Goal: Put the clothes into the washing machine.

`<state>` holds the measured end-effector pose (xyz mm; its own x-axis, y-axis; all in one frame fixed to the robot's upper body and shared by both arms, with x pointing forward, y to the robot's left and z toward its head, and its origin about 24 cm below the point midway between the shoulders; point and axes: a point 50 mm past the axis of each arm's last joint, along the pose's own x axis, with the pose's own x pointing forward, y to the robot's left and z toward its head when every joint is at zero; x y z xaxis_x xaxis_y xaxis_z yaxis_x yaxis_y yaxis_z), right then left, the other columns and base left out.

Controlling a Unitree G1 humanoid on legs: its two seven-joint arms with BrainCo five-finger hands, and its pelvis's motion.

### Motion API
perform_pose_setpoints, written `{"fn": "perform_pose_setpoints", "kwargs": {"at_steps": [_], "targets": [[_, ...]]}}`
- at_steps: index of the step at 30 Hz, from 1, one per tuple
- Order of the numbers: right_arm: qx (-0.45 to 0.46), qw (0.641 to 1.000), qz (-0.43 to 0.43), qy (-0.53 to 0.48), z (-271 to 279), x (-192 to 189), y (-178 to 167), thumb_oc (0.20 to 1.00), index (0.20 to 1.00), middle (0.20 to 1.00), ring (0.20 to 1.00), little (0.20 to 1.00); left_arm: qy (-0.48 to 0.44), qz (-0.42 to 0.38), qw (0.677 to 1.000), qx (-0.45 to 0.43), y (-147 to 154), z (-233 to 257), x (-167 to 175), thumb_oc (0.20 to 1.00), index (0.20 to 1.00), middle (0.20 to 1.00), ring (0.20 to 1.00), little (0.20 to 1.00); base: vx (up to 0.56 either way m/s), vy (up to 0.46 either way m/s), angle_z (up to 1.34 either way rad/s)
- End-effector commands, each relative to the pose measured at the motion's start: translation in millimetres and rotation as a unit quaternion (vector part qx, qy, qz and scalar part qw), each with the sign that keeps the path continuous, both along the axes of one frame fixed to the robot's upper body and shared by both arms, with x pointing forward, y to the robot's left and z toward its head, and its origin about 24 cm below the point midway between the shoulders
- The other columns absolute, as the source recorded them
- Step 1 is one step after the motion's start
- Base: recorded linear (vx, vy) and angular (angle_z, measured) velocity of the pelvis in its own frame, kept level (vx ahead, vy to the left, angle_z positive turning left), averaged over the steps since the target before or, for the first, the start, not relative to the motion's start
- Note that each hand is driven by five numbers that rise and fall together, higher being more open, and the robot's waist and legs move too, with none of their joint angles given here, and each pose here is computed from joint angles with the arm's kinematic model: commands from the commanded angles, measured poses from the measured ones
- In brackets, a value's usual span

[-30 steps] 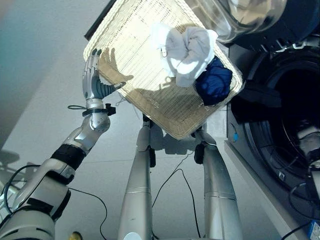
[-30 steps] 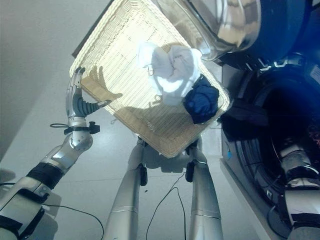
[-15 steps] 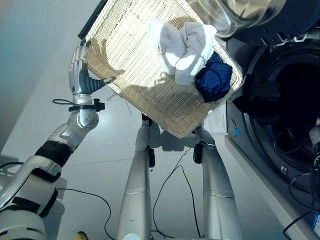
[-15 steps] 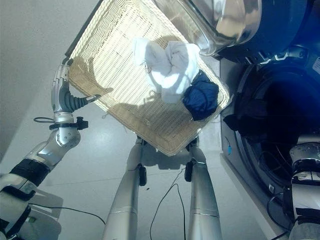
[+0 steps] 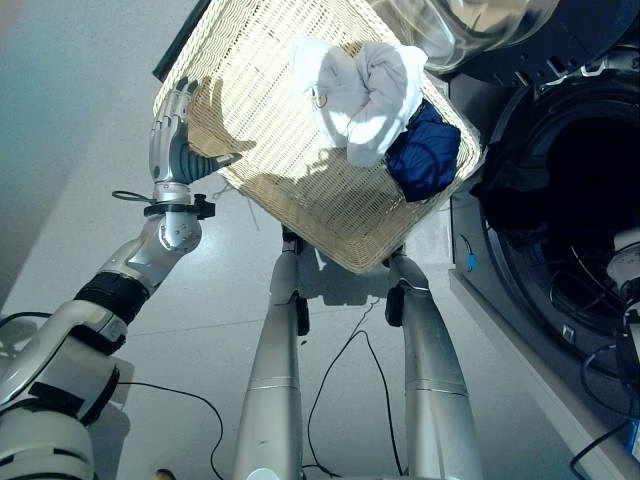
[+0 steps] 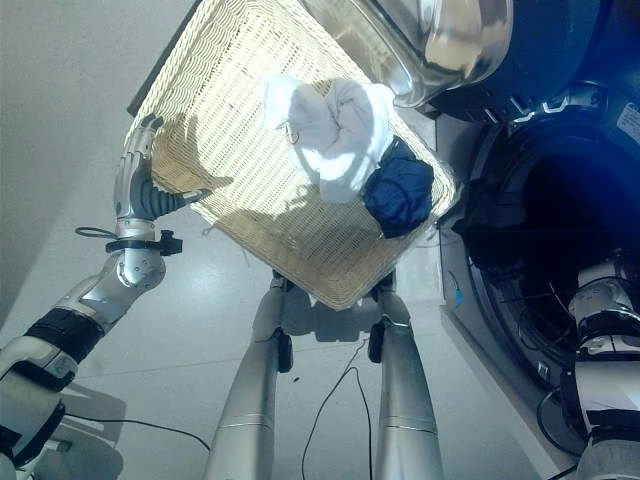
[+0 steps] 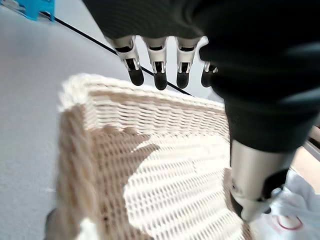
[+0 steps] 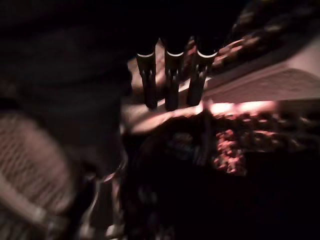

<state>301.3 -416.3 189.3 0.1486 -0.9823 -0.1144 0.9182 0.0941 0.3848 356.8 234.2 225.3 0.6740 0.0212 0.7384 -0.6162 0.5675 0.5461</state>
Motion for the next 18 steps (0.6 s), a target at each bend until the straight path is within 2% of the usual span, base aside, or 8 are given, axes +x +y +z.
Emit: {"fn": "perform_pose_setpoints", "kwargs": {"at_steps": [1, 8, 18], "targets": [[-0.105, 0.992, -0.063, 0.007, 53.3, -33.9, -33.6, 1.0, 1.0, 1.0, 1.0, 1.0, -0.03, -0.039, 0.999, -0.004, -16.2, 17.9, 3.4, 1.0, 1.0, 1.0, 1.0, 1.0, 0.0, 0.035, 0.01], [-0.12, 0.992, 0.007, 0.035, 29.5, -5.6, -6.5, 1.0, 1.0, 1.0, 1.0, 1.0, -0.049, -0.112, 0.981, 0.148, -65.1, 30.4, 3.5, 1.0, 1.0, 1.0, 1.0, 1.0, -0.01, 0.043, 0.01], [-0.111, 0.986, 0.12, 0.034, -16.1, 23.2, 32.9, 1.0, 1.0, 1.0, 1.0, 1.0, -0.101, -0.13, 0.963, 0.212, -112.9, 55.6, 7.3, 1.0, 1.0, 1.0, 1.0, 1.0, -0.01, 0.022, -0.01]]}}
